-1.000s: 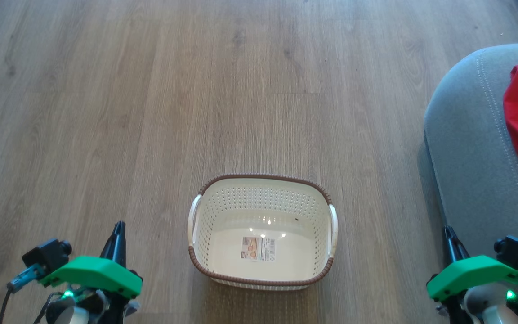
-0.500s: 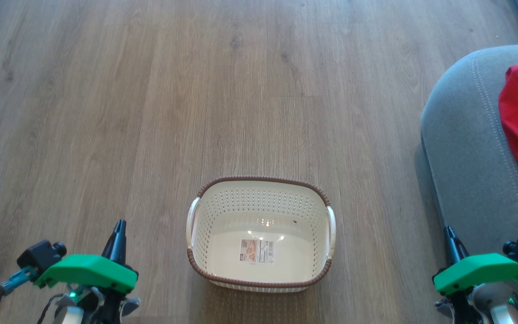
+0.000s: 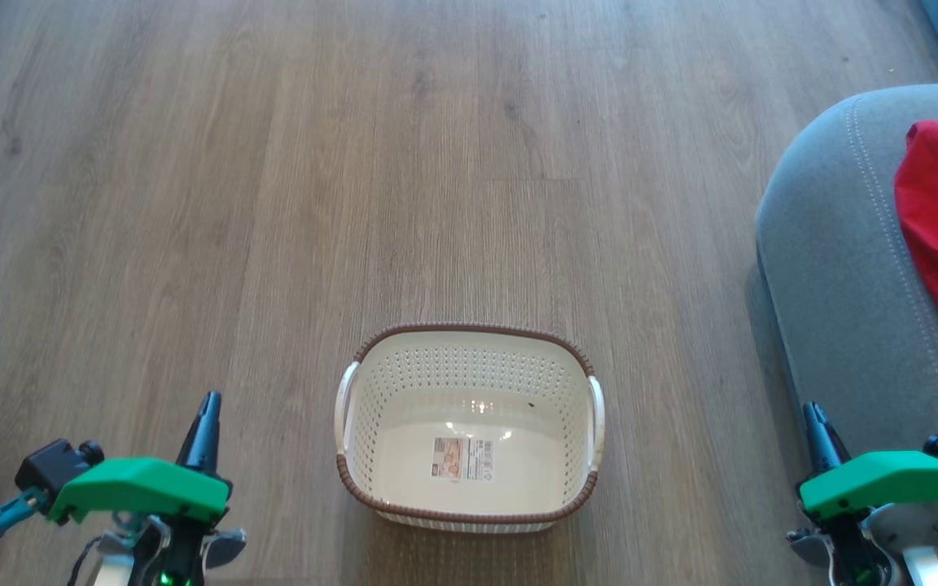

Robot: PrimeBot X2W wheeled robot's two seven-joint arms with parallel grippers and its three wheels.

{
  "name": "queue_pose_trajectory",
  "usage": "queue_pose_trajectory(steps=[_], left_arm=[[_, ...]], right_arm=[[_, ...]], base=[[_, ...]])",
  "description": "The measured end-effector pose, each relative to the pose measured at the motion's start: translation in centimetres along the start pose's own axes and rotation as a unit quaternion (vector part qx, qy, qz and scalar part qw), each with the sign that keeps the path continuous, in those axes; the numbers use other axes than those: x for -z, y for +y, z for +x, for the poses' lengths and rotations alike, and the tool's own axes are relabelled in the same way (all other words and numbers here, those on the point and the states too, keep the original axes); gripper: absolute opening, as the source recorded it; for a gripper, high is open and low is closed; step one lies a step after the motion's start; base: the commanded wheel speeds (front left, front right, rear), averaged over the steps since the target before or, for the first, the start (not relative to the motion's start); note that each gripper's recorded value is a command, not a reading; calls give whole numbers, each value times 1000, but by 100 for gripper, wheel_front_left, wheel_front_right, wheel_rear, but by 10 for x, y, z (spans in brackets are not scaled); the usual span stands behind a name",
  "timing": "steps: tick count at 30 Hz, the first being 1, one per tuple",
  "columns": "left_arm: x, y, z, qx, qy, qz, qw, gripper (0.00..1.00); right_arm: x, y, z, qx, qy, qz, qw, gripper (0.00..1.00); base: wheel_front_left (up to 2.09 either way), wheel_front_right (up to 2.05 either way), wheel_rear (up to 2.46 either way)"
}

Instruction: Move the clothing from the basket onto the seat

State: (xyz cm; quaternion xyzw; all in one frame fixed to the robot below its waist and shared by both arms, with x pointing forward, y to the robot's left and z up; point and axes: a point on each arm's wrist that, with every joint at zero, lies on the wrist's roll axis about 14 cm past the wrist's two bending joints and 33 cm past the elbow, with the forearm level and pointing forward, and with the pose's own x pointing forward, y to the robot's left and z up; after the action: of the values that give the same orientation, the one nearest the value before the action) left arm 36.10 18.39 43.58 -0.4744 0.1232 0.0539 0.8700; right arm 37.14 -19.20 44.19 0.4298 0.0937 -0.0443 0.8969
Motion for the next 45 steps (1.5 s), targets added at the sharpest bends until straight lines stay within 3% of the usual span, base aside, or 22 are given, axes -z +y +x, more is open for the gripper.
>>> queue_pose_trajectory(steps=[23,45], left_arm=[[-6,-11,1,24,-4,-119,993,0],[-19,-24,1,59,-16,-234,970,0]], right_arm=[[-11,2,-3,-5,-13,141,990,0],[-25,9,-6,-28,-26,276,960,0]], base=[[0,0,0],[0,0,0]])
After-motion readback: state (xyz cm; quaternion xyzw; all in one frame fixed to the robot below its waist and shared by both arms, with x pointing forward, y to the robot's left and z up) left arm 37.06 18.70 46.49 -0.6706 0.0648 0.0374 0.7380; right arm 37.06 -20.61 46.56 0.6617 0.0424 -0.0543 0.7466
